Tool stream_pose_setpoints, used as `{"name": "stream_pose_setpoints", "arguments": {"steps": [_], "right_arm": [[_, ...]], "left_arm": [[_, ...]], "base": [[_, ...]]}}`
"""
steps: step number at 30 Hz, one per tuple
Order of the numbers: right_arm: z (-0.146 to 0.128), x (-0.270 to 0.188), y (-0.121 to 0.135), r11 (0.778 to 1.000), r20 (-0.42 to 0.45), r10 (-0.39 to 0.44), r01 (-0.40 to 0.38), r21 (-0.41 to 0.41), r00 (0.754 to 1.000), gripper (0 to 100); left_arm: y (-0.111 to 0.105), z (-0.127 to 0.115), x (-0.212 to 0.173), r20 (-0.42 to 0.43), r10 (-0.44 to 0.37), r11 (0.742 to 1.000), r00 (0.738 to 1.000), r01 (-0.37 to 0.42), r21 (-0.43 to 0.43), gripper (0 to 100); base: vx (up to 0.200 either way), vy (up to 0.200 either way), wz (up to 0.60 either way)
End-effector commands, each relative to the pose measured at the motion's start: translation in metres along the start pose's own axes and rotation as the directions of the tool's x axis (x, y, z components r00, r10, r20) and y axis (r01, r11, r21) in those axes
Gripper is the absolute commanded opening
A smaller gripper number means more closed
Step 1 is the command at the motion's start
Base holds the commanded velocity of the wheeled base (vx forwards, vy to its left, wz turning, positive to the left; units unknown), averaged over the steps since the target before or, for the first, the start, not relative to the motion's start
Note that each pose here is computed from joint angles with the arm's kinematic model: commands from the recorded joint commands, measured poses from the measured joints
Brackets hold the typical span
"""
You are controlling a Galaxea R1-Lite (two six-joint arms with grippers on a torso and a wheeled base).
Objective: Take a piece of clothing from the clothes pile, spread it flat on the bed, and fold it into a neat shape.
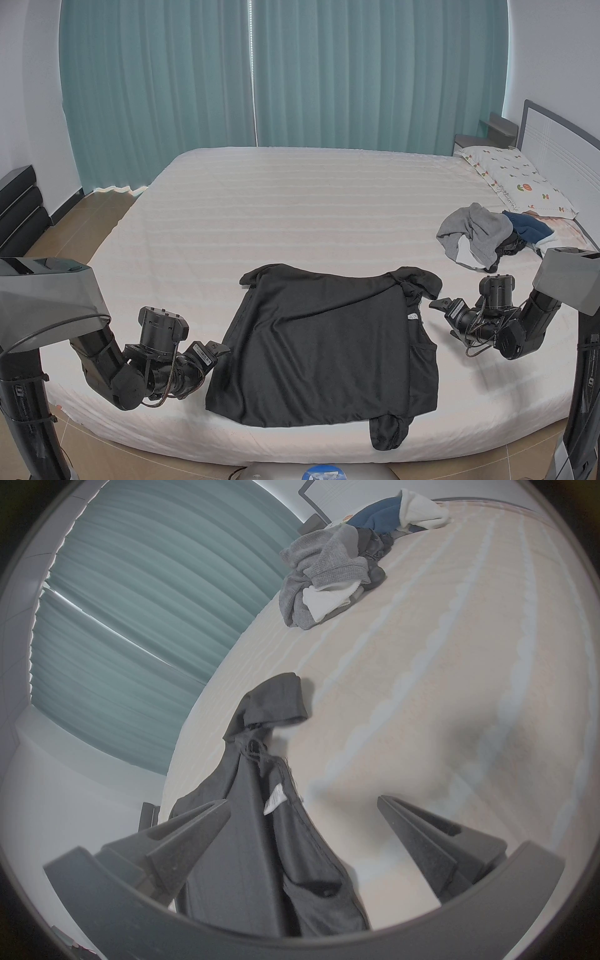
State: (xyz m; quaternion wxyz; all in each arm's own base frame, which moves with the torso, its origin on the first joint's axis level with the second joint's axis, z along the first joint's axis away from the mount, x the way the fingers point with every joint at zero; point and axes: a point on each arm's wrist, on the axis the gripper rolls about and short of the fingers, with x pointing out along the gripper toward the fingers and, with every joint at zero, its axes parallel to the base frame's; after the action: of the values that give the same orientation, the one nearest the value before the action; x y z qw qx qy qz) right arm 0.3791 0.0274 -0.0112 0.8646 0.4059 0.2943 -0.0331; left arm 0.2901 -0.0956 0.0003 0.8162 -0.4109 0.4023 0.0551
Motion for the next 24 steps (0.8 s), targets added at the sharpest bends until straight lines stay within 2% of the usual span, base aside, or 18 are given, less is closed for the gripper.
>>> {"name": "stream_pose_setpoints", "arguments": {"steps": [1,6,15,24], "right_arm": [[-0.002,0.002,-0.001,1.000,-0.006,-0.003,0.003,-0.001,1.000,100],[-0.004,0.003,-0.001,1.000,-0.011,-0.003,0.003,-0.003,1.000,100],[-0.004,0.002,-0.001,1.000,-0.012,-0.004,0.004,-0.004,1.000,100],[-0.005,0.002,-0.001,1.000,-0.013,-0.005,0.005,-0.011,1.000,100]], "left_arm": [[0.002,-0.003,-0.001,-0.012,0.012,1.000,1.000,-0.012,0.011,100],[0.001,-0.003,-0.002,-0.012,0.010,1.000,1.000,-0.010,0.012,100],[0.001,-0.025,-0.001,-0.071,0.061,0.995,0.996,-0.055,0.082,100],[-0.001,-0.026,0.002,-0.053,0.067,0.994,0.996,-0.062,0.092,100]], "base": [[0.000,0.000,0.00],[0.000,0.000,0.00],[0.000,0.000,0.00],[0.000,0.000,0.00]]}}
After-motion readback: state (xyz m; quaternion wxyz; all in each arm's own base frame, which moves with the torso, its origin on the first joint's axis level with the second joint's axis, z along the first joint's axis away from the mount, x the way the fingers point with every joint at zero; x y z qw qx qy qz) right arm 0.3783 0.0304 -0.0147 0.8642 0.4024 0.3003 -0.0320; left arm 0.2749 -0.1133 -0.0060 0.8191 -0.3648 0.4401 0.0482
